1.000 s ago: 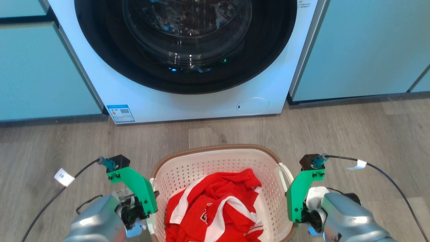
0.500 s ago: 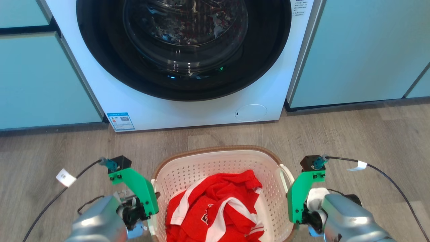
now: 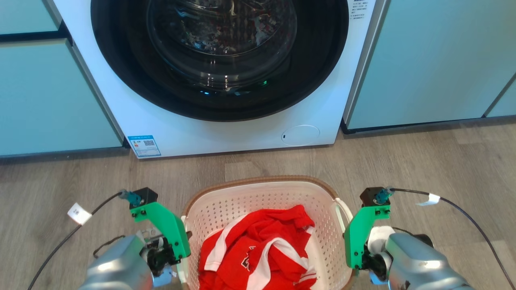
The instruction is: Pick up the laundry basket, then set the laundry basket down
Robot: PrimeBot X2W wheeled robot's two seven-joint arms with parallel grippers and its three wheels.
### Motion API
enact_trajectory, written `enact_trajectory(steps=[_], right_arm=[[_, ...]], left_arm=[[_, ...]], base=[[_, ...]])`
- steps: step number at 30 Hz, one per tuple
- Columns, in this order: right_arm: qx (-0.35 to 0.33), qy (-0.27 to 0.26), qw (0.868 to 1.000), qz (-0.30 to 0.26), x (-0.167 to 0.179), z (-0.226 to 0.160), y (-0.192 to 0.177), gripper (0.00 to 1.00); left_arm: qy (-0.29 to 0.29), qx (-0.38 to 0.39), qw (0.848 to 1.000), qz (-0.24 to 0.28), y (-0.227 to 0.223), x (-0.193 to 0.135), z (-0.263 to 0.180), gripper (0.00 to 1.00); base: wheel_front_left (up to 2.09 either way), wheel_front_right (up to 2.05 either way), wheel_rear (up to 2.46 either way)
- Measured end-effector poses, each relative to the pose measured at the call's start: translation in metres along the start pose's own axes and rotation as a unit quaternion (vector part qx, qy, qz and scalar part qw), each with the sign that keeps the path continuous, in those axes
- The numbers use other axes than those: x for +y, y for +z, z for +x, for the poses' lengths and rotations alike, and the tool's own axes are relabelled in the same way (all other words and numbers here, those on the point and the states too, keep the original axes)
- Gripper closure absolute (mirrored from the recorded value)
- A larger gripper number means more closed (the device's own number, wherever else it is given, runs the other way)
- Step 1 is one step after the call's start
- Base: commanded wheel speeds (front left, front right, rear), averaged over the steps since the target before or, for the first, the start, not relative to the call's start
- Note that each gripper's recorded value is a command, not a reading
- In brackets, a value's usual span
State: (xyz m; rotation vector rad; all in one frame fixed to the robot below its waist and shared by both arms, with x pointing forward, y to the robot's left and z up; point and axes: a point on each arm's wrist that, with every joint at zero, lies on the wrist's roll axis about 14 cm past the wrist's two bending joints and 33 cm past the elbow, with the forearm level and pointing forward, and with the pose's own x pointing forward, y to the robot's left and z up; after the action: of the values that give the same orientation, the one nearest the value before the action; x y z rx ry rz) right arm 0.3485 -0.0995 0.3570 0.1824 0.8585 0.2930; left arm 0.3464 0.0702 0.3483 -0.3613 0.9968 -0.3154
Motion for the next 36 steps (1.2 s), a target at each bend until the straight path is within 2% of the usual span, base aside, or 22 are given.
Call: enact_trajectory(steps=[19,36], right_arm=[[0.003,0.002,1.000,0.007,0.000,0.000,-0.003,1.00],[-0.031,0.000,0.999,0.010,-0.006,0.018,0.016,1.00]], left_arm=[[0.001,0.003,1.000,-0.002,-0.001,0.001,0.002,1.00],[0.003,-0.040,0.999,-0.001,0.020,0.006,0.018,1.00]], base=[[0.00,0.00,0.00],[0.00,0.00,0.00]])
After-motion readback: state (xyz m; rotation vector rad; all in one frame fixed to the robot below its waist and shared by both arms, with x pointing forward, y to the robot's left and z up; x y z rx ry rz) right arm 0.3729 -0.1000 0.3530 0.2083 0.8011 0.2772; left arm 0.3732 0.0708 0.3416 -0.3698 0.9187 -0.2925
